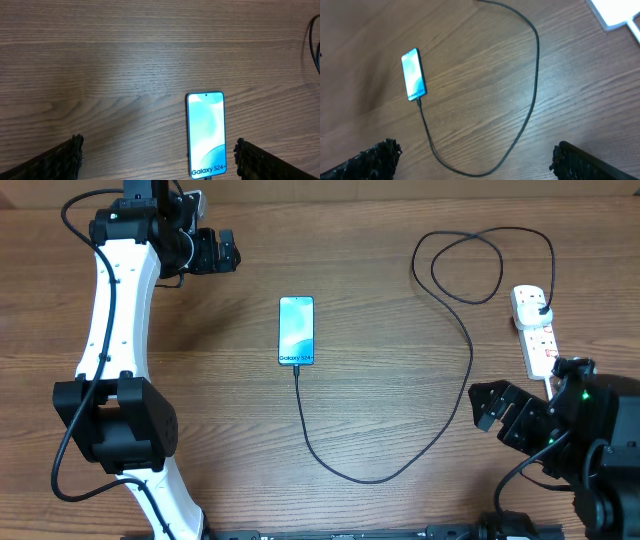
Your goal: Plug charger to phone and switch on socket
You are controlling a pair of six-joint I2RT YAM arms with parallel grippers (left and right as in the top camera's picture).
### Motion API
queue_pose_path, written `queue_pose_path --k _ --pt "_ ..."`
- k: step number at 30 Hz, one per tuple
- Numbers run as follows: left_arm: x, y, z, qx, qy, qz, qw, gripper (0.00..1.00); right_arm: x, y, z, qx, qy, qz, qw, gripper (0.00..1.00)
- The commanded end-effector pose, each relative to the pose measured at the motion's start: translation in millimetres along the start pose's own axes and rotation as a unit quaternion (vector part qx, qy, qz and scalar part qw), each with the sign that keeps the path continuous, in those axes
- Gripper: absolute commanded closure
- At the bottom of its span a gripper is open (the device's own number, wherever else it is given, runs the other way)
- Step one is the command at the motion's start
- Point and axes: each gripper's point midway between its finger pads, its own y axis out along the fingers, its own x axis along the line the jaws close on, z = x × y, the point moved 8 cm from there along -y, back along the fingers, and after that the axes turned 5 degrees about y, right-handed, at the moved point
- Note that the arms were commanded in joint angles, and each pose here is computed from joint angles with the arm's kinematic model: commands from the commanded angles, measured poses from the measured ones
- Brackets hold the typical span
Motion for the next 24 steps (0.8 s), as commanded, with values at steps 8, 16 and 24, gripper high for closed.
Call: queue_pose_path --k 8,16,24 --pt "0.0 3.3 0.2 0.003 -0.002 -0.002 1.000 0.00 -7.8 29.4 8.1 -0.075 -0.086 -0.052 0.992 0.00" --pt "0.0 3.3 0.3 0.003 -0.002 -0.002 1.000 0.00 -19.0 31.7 33.0 -0.171 -0.163 -0.110 0.965 0.00" --pt "0.0 3.3 0.3 0.003 -0.002 -0.002 1.000 0.00 -25.6 53.4 36.0 -0.276 -0.228 -0.147 0.922 0.00"
